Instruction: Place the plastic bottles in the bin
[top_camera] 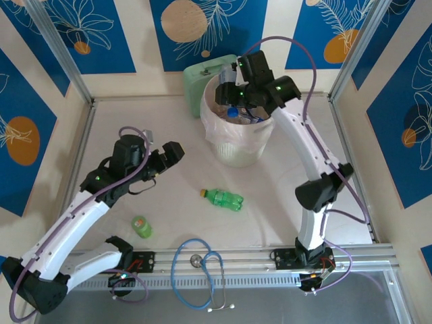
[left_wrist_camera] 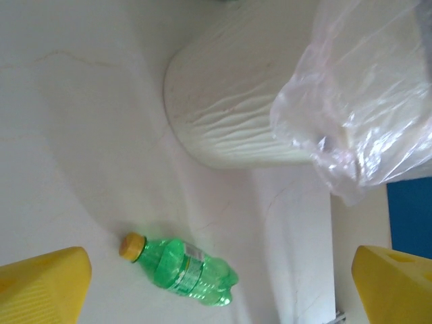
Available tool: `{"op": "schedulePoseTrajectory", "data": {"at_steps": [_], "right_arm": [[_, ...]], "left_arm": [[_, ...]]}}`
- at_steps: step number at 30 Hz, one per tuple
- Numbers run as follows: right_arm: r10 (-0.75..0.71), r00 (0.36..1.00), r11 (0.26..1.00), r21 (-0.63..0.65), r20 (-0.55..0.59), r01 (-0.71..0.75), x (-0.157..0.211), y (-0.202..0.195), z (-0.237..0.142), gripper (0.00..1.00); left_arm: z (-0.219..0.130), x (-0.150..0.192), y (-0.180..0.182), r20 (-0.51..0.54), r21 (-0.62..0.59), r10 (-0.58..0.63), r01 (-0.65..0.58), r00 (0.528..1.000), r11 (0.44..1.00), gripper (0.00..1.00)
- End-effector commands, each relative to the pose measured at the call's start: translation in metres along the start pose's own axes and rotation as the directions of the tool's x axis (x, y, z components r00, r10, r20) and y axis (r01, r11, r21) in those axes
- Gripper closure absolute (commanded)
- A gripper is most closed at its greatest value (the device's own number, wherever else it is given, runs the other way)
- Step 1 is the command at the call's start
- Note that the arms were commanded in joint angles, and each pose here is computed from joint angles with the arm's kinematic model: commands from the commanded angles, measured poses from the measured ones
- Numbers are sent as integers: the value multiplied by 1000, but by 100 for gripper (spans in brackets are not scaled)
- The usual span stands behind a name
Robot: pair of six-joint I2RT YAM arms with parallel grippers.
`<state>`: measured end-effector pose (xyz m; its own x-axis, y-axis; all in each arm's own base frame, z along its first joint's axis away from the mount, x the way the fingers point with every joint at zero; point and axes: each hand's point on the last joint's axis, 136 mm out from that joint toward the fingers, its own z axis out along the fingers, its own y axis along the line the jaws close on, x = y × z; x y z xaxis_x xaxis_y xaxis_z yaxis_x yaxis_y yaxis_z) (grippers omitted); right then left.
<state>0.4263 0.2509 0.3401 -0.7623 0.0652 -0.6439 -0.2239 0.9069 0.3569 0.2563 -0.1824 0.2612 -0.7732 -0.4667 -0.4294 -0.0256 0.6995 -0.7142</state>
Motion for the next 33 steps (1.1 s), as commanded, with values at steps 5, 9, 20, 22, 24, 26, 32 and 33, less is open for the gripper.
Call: {"op": "schedulePoseTrajectory", "data": {"at_steps": [5,9,20,22,24,26,32,33], "right_arm": [[-18,1000,998,59,9,17,-15,-15,-6,21],[-31,999,998,58,41,28,-18,-11,-22,14],[-101,979,994,46,178,94,20,10,-125,14],[-81,981,997,32,178,77,39,5,-138,14],[-61,983,998,18,172,59,59,-1,-148,13],[-38,986,999,9,162,37,78,-9,-156,13],[15,992,1000,-6,123,-14,117,-26,-160,13],[18,994,1000,-8,111,-18,122,-27,-159,13]], "left_arm": [[14,22,5,-49,-10,-9,9,999,1000,1],[25,34,7,-80,-27,-23,21,997,999,0],[63,71,20,-153,-184,-176,147,972,972,0],[68,80,22,-161,-228,-204,165,966,960,0],[73,89,23,-166,-274,-221,170,961,947,0],[78,98,26,-167,-317,-235,173,957,933,0],[102,119,33,-175,-397,-297,209,939,894,0],[106,122,35,-175,-410,-309,216,935,886,0]]}}
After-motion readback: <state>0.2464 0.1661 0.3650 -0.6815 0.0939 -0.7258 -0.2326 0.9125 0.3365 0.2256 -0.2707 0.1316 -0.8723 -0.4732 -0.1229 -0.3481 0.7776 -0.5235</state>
